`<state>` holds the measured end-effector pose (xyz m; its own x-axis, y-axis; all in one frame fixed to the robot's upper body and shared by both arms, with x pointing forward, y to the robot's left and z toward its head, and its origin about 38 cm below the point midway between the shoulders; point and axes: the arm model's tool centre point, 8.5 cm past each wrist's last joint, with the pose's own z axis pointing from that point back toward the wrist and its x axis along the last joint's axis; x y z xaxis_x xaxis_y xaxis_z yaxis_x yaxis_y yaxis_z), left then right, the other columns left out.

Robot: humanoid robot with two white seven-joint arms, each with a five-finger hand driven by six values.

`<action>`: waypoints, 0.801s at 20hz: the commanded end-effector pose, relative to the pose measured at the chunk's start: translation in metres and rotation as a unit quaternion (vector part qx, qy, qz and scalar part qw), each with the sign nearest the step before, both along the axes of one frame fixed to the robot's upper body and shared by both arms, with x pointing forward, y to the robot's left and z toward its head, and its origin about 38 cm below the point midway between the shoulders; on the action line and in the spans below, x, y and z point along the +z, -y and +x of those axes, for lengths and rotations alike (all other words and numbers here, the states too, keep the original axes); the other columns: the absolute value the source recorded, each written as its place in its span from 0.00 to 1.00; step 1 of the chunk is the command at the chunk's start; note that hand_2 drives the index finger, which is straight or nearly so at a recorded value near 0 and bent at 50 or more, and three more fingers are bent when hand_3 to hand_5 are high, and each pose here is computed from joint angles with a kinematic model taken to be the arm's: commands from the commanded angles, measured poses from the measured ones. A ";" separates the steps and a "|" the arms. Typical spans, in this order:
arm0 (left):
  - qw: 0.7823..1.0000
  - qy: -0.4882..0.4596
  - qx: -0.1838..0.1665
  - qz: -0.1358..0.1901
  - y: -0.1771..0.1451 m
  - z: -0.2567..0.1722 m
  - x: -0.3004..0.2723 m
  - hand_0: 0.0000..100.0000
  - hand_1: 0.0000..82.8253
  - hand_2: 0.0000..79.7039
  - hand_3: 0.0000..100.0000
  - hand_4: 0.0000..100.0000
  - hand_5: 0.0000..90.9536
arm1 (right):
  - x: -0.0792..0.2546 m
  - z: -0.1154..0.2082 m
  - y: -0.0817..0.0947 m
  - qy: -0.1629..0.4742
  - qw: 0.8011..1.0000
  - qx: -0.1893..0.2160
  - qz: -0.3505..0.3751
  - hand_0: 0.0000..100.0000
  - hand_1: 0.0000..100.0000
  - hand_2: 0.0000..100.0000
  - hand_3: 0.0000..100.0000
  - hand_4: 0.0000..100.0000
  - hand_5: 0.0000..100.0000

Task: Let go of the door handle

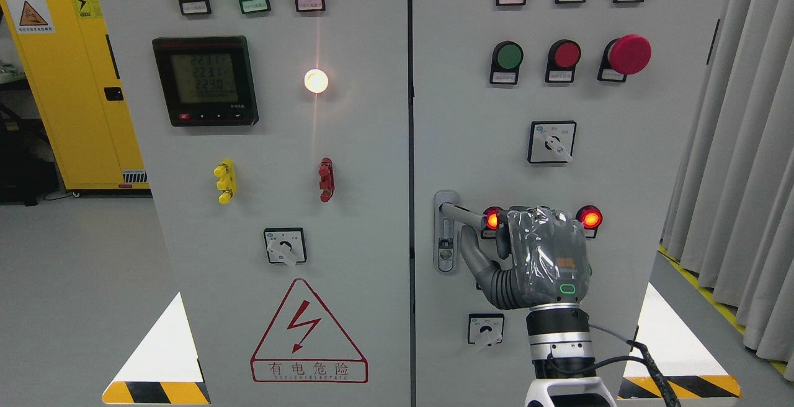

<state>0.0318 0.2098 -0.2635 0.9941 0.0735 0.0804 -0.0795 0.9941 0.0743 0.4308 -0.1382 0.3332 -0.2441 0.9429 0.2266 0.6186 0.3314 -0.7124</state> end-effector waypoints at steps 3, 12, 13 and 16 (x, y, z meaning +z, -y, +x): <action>1.000 0.006 0.000 0.000 0.000 0.004 0.000 0.12 0.67 0.00 0.00 0.00 0.00 | -0.002 -0.002 0.001 0.001 1.000 -0.001 0.002 0.48 0.41 0.99 1.00 1.00 1.00; 1.000 0.006 0.000 0.000 0.000 0.004 0.000 0.12 0.67 0.00 0.00 0.00 0.00 | -0.030 -0.024 0.013 0.002 1.000 -0.001 0.001 0.48 0.42 0.98 1.00 1.00 1.00; 1.000 0.006 0.000 0.000 0.000 0.004 0.000 0.12 0.67 0.00 0.00 0.00 0.00 | -0.033 -0.027 0.017 0.007 1.000 -0.002 -0.005 0.48 0.42 0.97 1.00 1.00 1.00; 1.000 0.006 0.000 0.000 0.000 0.004 0.000 0.12 0.67 0.00 0.00 0.00 0.00 | -0.040 -0.039 0.032 0.024 1.000 0.011 0.005 0.43 0.46 0.81 1.00 0.99 0.99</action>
<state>0.0319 0.2098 -0.2635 0.9941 0.0735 0.0803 -0.0795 0.9941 0.0743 0.4114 -0.1471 0.3031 -0.2648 0.9374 0.2264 0.6254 0.3456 -0.6996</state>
